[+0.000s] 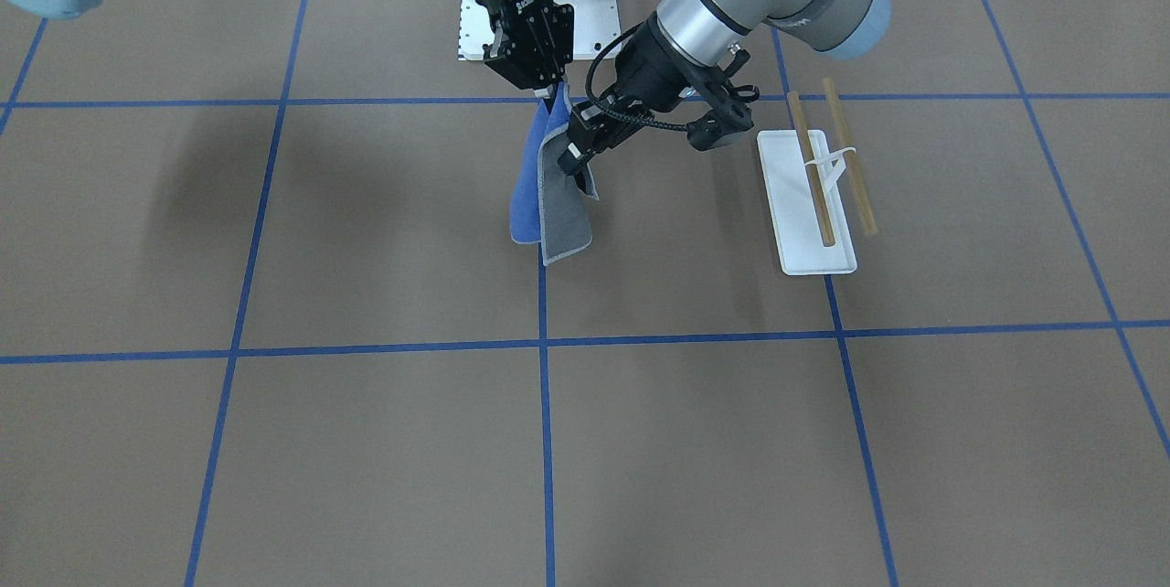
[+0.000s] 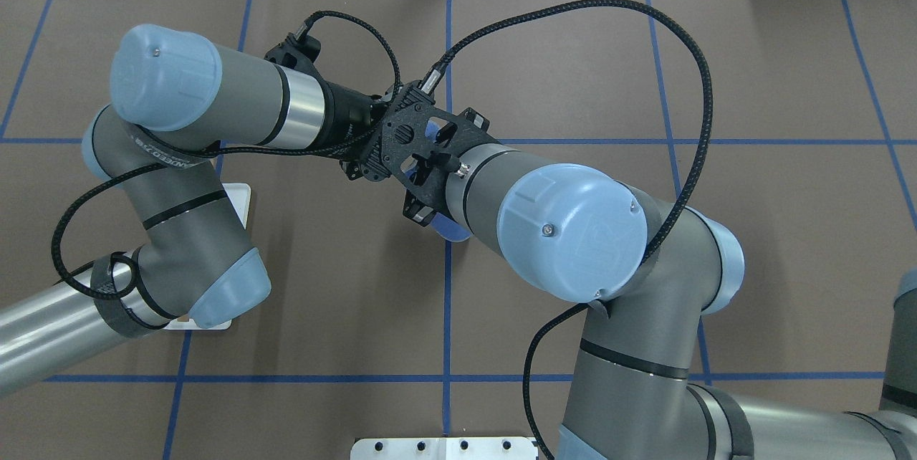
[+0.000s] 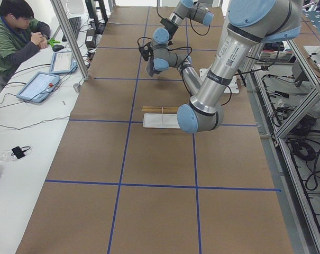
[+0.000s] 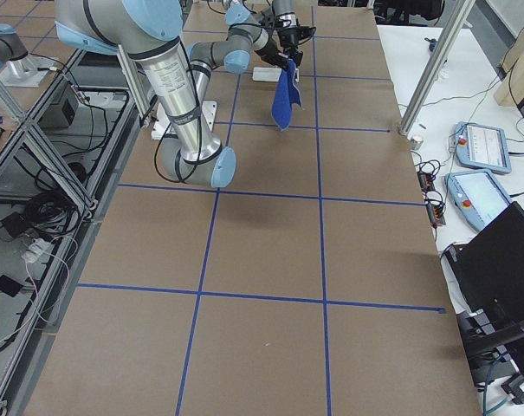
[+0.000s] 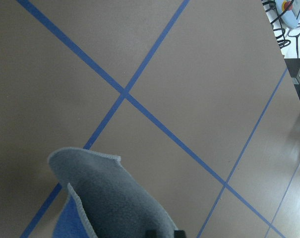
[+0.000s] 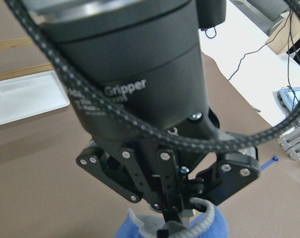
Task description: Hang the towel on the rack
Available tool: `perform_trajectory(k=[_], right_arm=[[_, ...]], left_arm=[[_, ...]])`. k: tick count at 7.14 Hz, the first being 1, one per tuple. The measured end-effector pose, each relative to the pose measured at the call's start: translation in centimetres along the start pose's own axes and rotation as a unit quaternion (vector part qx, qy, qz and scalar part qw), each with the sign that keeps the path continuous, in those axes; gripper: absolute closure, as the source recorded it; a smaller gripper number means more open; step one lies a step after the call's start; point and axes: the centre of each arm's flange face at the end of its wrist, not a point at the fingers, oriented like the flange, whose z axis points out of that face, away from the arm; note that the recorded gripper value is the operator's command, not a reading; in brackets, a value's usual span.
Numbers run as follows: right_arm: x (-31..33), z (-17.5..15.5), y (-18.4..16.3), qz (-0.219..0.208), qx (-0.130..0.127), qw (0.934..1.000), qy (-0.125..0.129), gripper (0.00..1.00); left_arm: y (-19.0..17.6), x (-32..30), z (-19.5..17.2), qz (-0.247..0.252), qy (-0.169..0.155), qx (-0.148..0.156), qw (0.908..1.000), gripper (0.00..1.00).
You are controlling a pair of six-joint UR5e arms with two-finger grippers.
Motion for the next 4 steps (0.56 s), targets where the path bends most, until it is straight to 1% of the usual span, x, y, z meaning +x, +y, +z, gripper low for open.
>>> perform_trajectory(k=[1, 2, 3, 4], right_arm=[[0.06, -0.01, -0.03, 0.0, 0.0, 1.0, 0.0, 1.0], [0.14, -0.04, -0.06, 0.002, 0.002, 1.0, 0.001, 0.68], [0.22, -0.04, 0.03, 0.004, 0.005, 1.0, 0.001, 0.01], [0.31, 0.01, 0.33, 0.019, 0.005, 0.9998, 0.001, 0.0]], left_arm=[[-0.01, -0.02, -0.02, -0.001, 0.0, 0.0, 1.0, 1.0], [-0.04, 0.04, -0.11, -0.003, 0.001, 0.0, 1.0, 1.0], [-0.11, 0.12, -0.22, -0.004, 0.002, 0.001, 1.0, 1.0], [-0.37, 0.24, -0.41, -0.004, 0.004, 0.004, 1.0, 1.0]])
